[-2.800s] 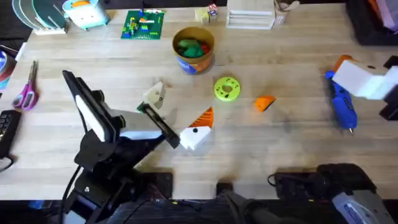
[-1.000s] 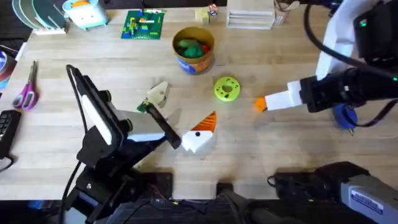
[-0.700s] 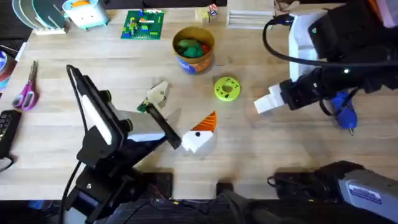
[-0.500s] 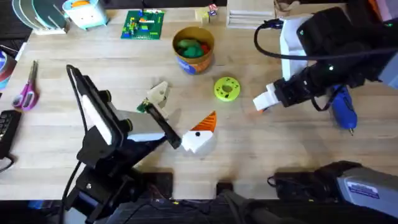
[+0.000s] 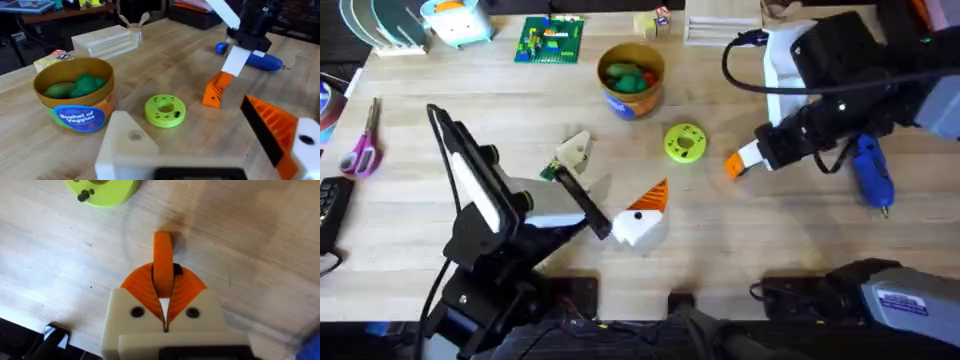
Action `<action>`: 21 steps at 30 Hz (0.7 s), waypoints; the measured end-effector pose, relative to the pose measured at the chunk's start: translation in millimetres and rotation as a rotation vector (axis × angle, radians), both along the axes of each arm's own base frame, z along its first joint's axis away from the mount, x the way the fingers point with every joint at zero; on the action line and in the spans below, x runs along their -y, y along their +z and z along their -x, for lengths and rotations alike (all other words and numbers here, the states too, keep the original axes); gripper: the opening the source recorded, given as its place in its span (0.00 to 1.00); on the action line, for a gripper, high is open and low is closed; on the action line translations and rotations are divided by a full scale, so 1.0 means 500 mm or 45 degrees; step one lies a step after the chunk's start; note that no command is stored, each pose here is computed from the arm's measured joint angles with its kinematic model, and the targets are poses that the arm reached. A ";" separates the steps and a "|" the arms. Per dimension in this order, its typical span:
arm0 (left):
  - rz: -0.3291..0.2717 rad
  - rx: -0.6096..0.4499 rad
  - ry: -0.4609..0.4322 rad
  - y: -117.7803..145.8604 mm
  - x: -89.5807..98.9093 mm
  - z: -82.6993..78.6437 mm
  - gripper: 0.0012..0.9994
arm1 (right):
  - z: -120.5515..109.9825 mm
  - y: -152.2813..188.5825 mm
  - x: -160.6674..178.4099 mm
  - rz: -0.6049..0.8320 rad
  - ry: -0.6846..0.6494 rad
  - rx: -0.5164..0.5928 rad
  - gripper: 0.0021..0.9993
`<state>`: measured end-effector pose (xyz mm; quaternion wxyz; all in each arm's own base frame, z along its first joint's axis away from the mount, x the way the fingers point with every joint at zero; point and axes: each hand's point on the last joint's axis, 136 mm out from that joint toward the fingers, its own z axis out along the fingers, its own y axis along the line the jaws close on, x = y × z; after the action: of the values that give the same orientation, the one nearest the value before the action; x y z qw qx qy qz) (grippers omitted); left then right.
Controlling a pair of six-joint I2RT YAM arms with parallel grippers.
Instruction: Pick up the gripper from the table and insert it into the empty holder that is missing its gripper. Then pick up a screw, insert it into the mounting hole, and use the screwdriver to tighten it. Finally, clean up the table by picking up the vegetable and placing it into the bucket.
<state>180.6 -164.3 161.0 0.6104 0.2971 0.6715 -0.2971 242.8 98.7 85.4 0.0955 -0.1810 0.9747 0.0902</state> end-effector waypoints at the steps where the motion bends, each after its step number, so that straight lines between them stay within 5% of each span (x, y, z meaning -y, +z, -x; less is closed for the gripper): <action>1: 0.000 0.000 0.000 0.000 0.000 0.000 0.99 | 0.003 -0.001 0.001 0.002 0.000 -0.009 0.01; 7: 0.000 0.000 0.000 0.000 0.000 0.000 0.99 | 0.037 0.026 0.011 0.024 -0.001 -0.086 0.01; 13: 0.010 -0.012 0.001 0.000 0.000 0.000 0.99 | 0.016 0.141 -0.001 -0.088 -0.025 0.204 0.01; 17: 0.030 -0.035 0.003 0.000 0.000 0.000 0.99 | -0.025 0.225 -0.066 -0.397 -0.044 0.457 0.01; 21: 0.079 -0.093 0.009 0.000 0.000 0.000 0.99 | -0.032 0.215 -0.150 -0.708 -0.035 0.455 0.01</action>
<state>180.6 -164.3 161.2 0.5956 0.2645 0.6847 -0.3262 258.9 173.5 193.2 0.3121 -0.1478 0.8828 0.3184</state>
